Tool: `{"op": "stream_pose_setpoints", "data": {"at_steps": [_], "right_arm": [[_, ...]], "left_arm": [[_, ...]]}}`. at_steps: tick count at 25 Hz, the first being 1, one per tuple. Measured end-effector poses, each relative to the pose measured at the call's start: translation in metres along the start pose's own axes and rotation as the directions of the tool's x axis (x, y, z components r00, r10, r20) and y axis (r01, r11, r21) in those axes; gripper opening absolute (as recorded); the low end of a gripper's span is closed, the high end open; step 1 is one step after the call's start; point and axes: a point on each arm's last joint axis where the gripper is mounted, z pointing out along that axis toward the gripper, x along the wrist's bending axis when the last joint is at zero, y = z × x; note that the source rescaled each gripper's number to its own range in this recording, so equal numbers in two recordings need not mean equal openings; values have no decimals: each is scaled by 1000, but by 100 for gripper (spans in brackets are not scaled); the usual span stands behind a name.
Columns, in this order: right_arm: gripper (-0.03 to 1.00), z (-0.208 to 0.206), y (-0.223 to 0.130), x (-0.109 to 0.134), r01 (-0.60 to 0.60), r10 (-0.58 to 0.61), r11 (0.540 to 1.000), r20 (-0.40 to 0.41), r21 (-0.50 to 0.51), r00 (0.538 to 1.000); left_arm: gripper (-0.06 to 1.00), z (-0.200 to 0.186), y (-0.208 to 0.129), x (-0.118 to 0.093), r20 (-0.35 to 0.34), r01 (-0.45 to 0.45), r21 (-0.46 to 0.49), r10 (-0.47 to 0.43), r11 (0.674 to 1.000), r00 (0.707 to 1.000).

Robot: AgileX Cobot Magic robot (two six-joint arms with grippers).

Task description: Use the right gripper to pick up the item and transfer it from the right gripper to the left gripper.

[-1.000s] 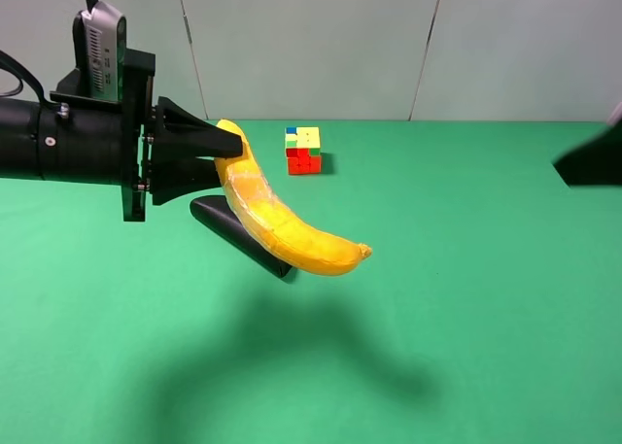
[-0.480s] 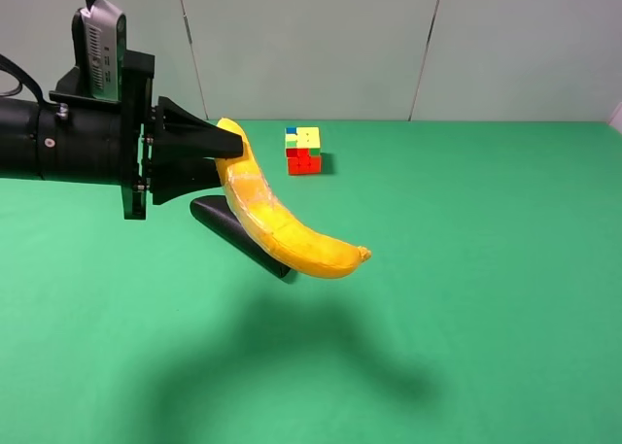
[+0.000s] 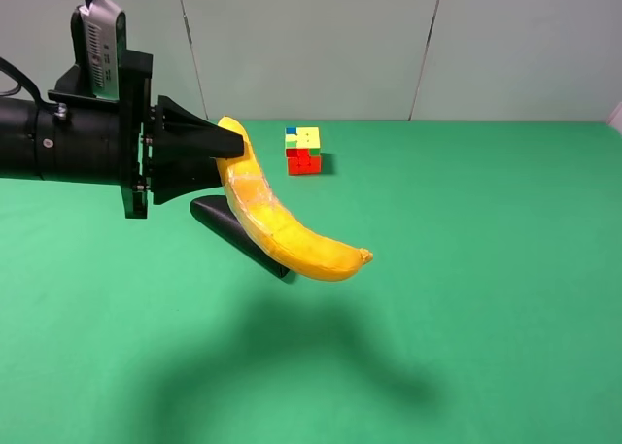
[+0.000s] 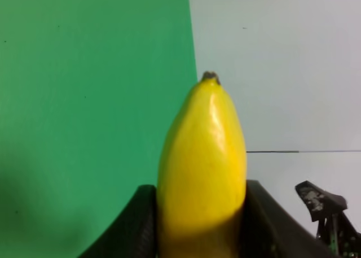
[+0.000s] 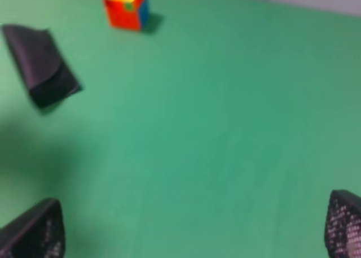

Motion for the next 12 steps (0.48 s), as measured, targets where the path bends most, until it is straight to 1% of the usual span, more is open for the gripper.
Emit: {"op": "stream_pose_setpoints", "data": {"at_steps": [12], "right_arm": [[100, 6, -2, 1, 2, -2, 1000, -6, -10, 1000]], "left_arm": [[0, 0, 0, 0, 2, -4, 1, 4, 1000, 1000]]}}
